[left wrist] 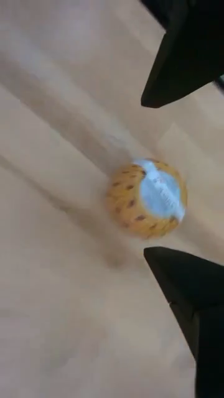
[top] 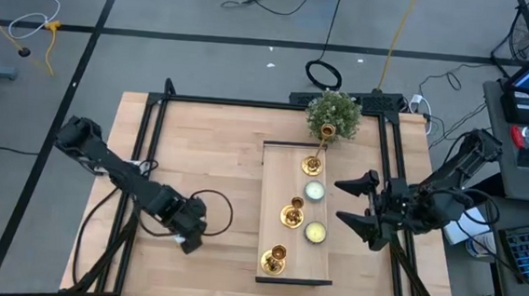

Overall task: Pick & Place candle stick holders
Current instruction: Put the orange patterned scented candle on the shelf

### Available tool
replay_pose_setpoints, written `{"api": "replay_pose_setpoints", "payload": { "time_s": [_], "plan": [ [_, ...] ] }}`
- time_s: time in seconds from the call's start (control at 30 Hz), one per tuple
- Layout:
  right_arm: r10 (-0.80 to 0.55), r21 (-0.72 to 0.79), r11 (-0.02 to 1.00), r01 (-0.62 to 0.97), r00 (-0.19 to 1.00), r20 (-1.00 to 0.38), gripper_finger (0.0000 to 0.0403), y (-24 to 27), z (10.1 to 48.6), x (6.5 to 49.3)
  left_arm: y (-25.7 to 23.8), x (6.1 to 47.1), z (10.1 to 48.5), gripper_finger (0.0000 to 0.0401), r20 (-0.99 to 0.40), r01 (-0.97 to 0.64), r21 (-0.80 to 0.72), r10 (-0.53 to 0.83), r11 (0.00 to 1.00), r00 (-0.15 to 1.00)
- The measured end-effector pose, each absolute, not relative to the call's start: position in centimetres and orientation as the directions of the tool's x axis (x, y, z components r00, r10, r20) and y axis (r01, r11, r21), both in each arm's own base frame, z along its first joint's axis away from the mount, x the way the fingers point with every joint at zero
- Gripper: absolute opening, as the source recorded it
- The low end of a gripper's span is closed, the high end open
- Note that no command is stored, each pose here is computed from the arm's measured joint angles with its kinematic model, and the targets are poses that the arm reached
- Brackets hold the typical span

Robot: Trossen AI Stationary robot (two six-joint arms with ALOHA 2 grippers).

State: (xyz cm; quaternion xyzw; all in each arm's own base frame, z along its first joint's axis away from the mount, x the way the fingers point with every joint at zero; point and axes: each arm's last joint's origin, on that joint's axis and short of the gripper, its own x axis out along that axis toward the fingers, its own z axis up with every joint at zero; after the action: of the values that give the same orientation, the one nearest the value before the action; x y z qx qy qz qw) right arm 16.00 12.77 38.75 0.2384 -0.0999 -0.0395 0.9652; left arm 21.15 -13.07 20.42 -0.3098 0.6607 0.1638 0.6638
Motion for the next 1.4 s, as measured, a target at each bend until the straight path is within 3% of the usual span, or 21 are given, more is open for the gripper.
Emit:
{"api": "replay_pose_setpoints", "payload": {
  "time_s": [0.17, 0.33, 0.83, 1.23, 1.4],
  "plan": [
    [-0.128, 0.470, 0.882, 0.031, 0.976, 0.176, 0.0393, 12.7, 38.8, 16.1, -13.5, 20.7, 17.3, 0.0387, -0.965, -0.806, -0.206, -0.254, 0.555, 0.071],
    [-0.128, 0.470, 0.882, 0.031, 0.976, 0.176, 0.0393, 12.7, 38.8, 16.1, -13.4, 20.0, 16.7, 0.0365, -0.974, -0.854, -0.149, -0.222, 0.499, 0.040],
    [-0.128, 0.470, 0.882, 0.031, 0.976, 0.176, 0.0393, 12.7, 38.8, 16.1, -14.0, 19.3, 16.2, 0.0391, -0.970, -0.871, -0.132, -0.242, 0.473, 0.016],
    [-0.128, 0.474, 0.880, 0.028, 0.975, 0.180, 0.0393, 12.7, 38.8, 16.1, -14.7, 19.9, 15.2, 0.0340, -0.958, -0.853, -0.150, -0.286, 0.500, 0.001],
    [-0.129, 0.475, 0.880, 0.028, 0.975, 0.180, 0.0393, 12.7, 38.8, 16.1, -15.6, 20.7, 13.9, 0.0289, -0.942, -0.842, -0.177, -0.335, 0.510, -0.005]
  ]
}}
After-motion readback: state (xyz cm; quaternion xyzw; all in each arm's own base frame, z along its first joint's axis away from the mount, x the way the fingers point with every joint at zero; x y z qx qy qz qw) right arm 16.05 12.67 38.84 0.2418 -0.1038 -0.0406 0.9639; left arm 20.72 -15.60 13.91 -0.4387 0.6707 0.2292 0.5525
